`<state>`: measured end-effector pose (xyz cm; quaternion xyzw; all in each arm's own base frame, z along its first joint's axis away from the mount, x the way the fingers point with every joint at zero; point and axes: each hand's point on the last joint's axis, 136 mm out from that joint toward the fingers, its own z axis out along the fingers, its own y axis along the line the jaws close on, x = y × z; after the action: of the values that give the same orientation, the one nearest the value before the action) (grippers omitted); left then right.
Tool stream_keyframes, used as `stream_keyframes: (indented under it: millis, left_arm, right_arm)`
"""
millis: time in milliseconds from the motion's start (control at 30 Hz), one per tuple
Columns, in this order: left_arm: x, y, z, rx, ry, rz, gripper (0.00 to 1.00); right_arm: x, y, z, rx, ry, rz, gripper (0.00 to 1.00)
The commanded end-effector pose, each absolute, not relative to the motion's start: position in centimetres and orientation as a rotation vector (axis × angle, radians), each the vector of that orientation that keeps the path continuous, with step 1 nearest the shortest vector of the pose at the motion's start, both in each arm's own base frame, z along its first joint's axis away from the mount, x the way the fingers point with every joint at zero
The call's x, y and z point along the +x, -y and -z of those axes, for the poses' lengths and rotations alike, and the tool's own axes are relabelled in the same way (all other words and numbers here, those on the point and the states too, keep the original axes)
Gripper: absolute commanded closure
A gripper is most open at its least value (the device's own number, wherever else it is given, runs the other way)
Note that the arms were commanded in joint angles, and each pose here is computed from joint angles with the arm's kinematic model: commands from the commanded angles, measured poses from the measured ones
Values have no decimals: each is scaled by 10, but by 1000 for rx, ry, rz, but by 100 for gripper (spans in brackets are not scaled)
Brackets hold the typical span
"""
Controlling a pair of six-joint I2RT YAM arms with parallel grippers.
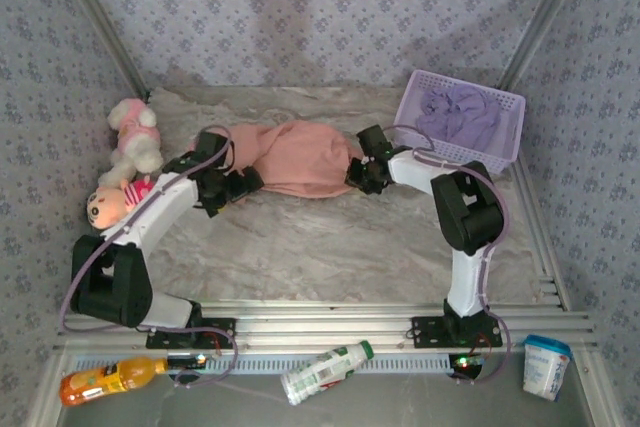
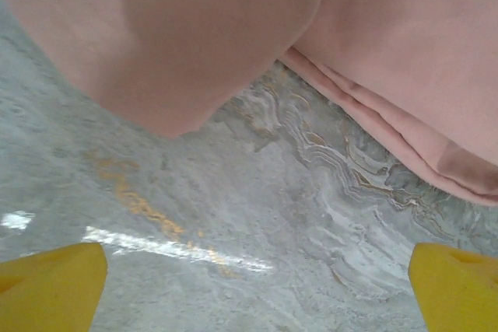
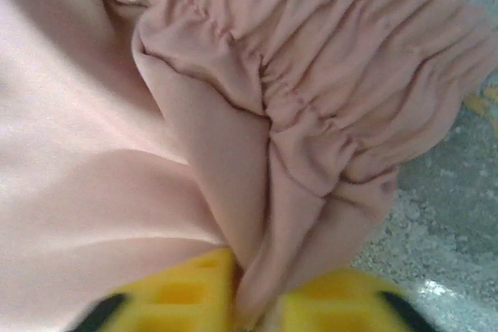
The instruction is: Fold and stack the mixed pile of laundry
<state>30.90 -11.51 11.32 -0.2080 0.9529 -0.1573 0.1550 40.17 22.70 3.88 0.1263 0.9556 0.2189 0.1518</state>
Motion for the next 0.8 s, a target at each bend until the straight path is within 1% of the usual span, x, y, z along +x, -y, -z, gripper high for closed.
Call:
stream_keyframes:
  millis: [0,100,167,200,233,267,300,333,367,400,433,567,633,700,733,767]
  left_arm:
    - [331,134,-106,-614,-2677,536,0]
    - [349,127,-89,-603,-2686,441,0]
    - [363,116,-78,-580,-2703,327,2]
    - [369,109,-74,-565,-2717,257,6]
    - [376,103,-72,-545,-2724,201,13]
    - [382,97,-71,-517,-2733,136,23]
    - [386,93,-71,-491,-2744,83,36]
    - [391,92,-73,-470,-2748,62,51]
    - [395,94,-80,-438,-2747,72,75]
    - [397,97,-89,-426,-2740,90,96]
    - [401,101,-99,-420,-2720,128,100]
    - [406,111,-148,-396,-2655,265,100]
    - [421,103,-167,-418,-2597,284,100]
    - [444,88,-172,-464,-2558,285,100]
    - [458,77,-172,-496,-2550,271,98]
    - [470,69,-167,-525,-2557,253,94]
  right_arm:
    - [417,-220,-82,400,-2642,-654,100]
    - [405,-202,-115,380,-2613,-613,100]
    - [390,-189,-129,385,-2620,-602,100]
    - [383,-180,-133,397,-2624,-607,100]
    - [377,-175,-133,407,-2632,-615,100]
    - [369,-168,-128,424,-2649,-621,100]
    - [361,-161,-122,441,-2665,-621,100]
    - [356,-156,-118,451,-2670,-612,100]
    - [352,-151,-115,465,-2669,-608,100]
    - [349,-147,-111,479,-2669,-606,100]
    - [347,-143,-109,489,-2665,-605,100]
    - [346,-135,-104,501,-2657,-566,100]
    - [342,-134,-101,498,-2679,-554,100]
    - [339,-133,-99,502,-2691,-559,100]
    - [339,-133,-99,504,-2694,-561,100]
    - [340,-132,-98,504,-2696,-562,100]
